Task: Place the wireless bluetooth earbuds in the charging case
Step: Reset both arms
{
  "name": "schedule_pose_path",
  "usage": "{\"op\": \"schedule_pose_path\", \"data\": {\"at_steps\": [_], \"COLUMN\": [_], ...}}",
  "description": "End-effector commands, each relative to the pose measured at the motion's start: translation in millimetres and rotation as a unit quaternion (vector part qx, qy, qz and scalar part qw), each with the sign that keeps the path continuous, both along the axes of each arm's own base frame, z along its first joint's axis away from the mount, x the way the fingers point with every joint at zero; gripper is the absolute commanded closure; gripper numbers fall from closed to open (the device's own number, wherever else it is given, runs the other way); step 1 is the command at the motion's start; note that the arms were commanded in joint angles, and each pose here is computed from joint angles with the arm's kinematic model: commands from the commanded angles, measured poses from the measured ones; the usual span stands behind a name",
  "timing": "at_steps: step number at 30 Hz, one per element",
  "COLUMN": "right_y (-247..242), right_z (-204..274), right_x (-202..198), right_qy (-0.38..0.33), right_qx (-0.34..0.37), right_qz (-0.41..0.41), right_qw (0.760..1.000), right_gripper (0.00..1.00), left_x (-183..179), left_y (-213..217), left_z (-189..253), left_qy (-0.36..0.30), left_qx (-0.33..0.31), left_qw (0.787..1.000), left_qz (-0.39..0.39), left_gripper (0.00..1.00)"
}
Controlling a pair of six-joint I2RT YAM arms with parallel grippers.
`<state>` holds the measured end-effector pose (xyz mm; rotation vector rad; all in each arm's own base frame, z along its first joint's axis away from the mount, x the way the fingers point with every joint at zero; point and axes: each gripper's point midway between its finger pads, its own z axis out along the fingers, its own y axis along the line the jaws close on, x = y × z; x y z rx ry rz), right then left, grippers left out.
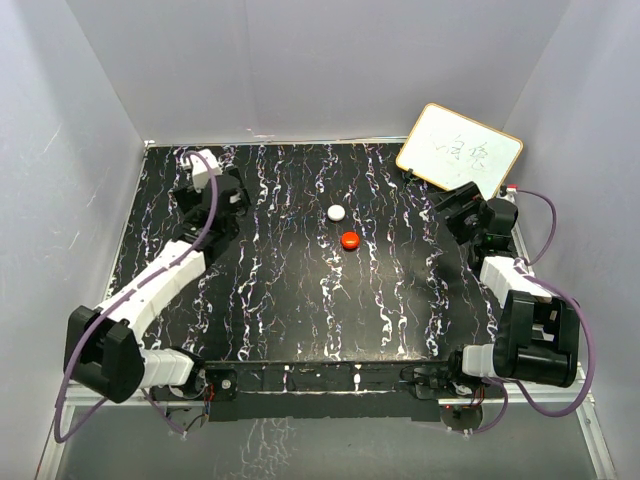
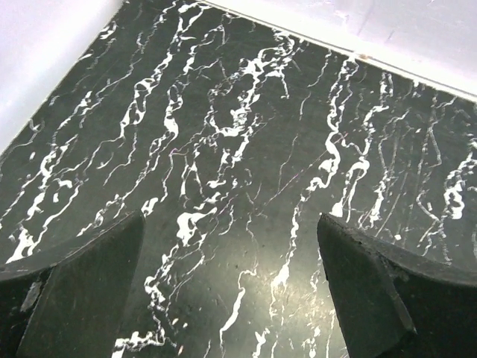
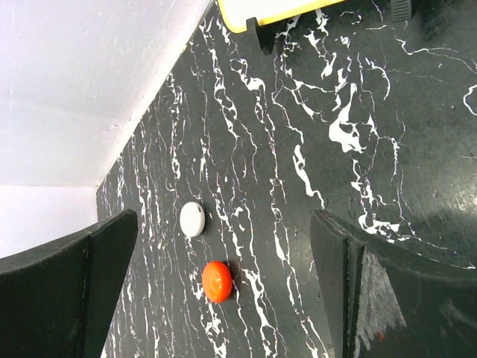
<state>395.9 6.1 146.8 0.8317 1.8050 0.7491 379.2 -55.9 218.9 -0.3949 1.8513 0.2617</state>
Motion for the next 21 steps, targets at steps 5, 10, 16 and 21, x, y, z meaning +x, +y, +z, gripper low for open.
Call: {"op": "schedule_pose_path", "data": {"at_steps": [5,10,16,21], "right_y": [4.8,10.0,17.2,15.2], "right_z": [46.2,52.1,56.9,58.6], "right_x": [10.5,8.3,4.2,0.0], "right_qy": [-0.068,-0.076,-0.083,-0.090], "right_qx": [-0.017,-0.014,-0.010,-0.027], "right_qz": [0.029,0.043,0.064,0.060], "right_qw": [0.997,0.996,0.994,0.994], "right_gripper": [0.02,0.02,0.02,0.02], "left_x": [4.7,-14.0,-18.6,-19.7], "left_y": [-9.5,-10.6,-8.4,-8.4], "left_z": [33.9,50.0,53.4,53.2], "left_qy": [-0.098,-0.165,-0.177,-0.186], "left_qx": [-0.138,-0.165,-0.172,-0.181], "left_qw": [0.978,0.960,0.957,0.954], "left_qz": [-0.123,-0.154,-0.150,-0.148], "left_gripper": [0.02,0.02,0.02,0.02]}}
